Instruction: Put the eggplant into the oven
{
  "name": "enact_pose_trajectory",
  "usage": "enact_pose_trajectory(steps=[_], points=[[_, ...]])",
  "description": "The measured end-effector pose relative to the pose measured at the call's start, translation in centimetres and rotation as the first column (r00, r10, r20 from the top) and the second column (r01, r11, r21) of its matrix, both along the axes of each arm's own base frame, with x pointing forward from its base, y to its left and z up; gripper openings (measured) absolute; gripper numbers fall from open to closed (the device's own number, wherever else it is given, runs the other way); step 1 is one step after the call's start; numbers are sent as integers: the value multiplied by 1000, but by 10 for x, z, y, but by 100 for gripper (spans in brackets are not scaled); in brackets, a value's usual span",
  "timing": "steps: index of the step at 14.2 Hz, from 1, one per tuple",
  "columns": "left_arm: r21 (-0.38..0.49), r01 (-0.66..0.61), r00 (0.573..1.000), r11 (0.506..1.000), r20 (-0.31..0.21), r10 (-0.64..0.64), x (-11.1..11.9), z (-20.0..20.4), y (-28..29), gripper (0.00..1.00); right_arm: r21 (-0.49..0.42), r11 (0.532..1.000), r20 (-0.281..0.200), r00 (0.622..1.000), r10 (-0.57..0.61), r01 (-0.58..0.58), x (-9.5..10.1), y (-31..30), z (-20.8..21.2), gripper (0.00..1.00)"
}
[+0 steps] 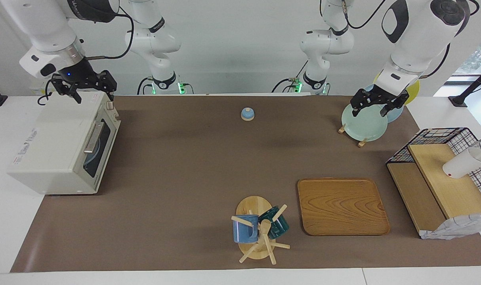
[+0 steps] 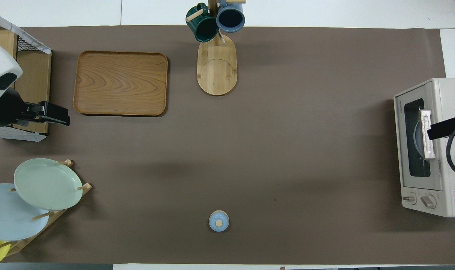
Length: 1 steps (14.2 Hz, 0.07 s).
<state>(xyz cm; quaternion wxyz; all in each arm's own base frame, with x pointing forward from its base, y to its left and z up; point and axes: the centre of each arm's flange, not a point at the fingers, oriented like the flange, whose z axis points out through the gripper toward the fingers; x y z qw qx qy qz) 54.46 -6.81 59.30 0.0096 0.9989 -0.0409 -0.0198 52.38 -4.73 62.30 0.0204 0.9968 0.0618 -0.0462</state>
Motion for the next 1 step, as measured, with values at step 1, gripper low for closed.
enact_pose_trajectory(steps=[1], points=[[0,0,1000,1000,0,0,0,0,0,100,0,1000,0,1000,1,-1,0,0,0,100]])
